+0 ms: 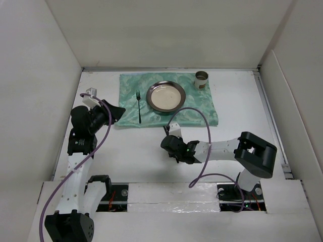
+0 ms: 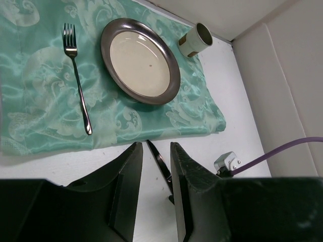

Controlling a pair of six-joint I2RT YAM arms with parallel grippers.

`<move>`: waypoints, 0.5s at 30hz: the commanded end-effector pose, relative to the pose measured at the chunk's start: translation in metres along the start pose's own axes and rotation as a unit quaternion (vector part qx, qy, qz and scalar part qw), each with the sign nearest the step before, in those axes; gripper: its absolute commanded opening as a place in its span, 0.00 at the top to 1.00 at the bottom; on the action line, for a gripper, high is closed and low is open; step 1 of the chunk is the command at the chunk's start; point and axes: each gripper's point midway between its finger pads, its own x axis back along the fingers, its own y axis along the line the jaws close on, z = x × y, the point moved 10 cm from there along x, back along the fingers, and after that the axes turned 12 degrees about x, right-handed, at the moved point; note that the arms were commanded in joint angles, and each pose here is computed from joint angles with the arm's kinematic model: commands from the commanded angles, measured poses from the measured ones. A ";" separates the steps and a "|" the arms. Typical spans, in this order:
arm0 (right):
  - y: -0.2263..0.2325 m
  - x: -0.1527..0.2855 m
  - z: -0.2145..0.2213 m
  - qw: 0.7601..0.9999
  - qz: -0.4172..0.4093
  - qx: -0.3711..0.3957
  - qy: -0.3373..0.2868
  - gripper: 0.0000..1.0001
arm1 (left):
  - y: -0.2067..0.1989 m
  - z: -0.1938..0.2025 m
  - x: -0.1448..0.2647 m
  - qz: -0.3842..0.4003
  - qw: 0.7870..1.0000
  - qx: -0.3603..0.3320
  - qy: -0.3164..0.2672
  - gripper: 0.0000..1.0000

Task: Set the dinner table for one person

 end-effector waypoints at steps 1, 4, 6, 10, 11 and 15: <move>-0.005 -0.004 0.012 1.000 -0.019 -0.008 0.018 0.58 | -0.008 -0.004 0.001 0.030 0.999 -0.017 -0.010 0.74; -0.012 -0.010 0.019 0.999 -0.024 -0.022 0.026 0.57 | -0.009 -0.005 0.001 0.026 0.999 -0.016 -0.013 0.74; -0.012 -0.011 0.020 0.999 -0.026 -0.018 0.029 0.57 | -0.008 -0.005 0.001 0.026 0.999 -0.017 -0.012 0.74; -0.013 -0.011 0.023 0.999 -0.022 -0.015 0.035 0.67 | -0.008 -0.005 0.001 0.023 0.999 -0.017 -0.015 0.74; -0.013 -0.011 0.024 0.999 -0.022 -0.013 0.036 0.69 | -0.009 -0.005 0.002 0.023 0.999 -0.020 -0.016 0.74; -0.018 -0.009 0.030 0.999 -0.010 -0.013 0.046 0.76 | -0.009 -0.007 0.002 0.022 0.999 -0.021 -0.023 0.74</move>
